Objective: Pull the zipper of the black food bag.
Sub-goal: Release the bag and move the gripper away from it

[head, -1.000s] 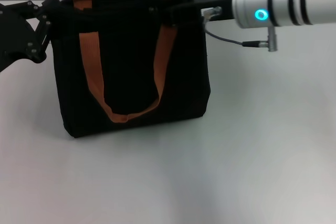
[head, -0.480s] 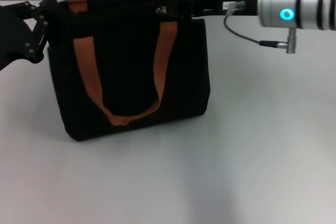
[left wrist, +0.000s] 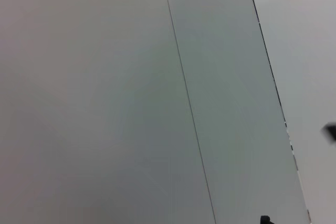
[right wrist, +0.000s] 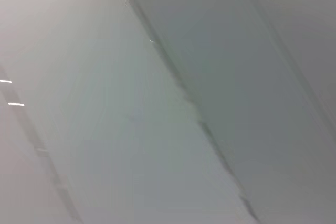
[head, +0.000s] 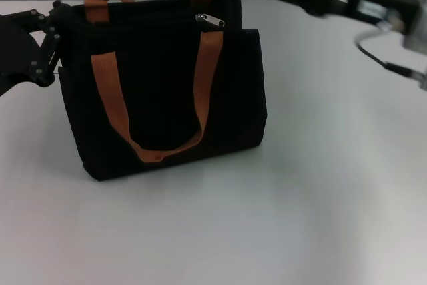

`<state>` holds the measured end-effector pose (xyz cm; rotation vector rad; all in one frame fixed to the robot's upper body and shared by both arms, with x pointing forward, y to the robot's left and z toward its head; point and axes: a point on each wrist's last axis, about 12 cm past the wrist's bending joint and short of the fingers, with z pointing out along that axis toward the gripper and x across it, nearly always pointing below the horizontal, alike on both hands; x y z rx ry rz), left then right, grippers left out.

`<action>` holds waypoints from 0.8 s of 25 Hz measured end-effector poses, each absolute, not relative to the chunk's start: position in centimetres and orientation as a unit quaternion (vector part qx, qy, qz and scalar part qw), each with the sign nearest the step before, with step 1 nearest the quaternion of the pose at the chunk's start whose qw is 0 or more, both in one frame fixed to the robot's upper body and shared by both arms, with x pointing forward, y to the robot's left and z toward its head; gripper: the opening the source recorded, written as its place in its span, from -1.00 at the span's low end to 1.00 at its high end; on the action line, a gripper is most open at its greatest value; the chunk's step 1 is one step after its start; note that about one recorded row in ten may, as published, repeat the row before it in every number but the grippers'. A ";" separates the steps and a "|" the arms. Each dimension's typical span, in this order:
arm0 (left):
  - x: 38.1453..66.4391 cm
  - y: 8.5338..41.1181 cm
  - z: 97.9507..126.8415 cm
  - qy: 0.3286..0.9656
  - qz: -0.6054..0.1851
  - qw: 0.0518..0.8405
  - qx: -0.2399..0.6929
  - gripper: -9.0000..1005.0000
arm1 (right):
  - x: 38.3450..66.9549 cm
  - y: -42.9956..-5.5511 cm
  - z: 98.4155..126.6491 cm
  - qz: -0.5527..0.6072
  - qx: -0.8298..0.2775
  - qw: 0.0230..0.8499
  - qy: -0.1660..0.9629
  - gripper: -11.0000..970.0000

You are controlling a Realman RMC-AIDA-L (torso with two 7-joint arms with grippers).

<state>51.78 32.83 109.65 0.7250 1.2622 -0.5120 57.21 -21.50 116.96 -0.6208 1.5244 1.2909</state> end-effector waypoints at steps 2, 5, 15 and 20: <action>51.7 32.8 109.6 0.573 -0.234 0.715 0.324 -0.93 | 56.0 -22.7 116.1 0.552 -0.282 0.520 0.588 -0.10; 51.5 32.9 109.4 0.577 -0.236 0.714 0.320 -0.93 | 54.0 -24.3 114.6 0.556 -0.327 0.540 0.540 0.15; 51.4 33.5 108.8 0.614 -0.256 0.693 0.278 -0.93 | 50.0 -25.7 109.2 0.507 -0.438 0.471 0.574 0.62; 51.3 34.5 109.0 0.637 -0.295 0.671 0.239 -0.92 | 49.7 -25.0 108.3 0.500 -0.454 0.449 0.585 0.69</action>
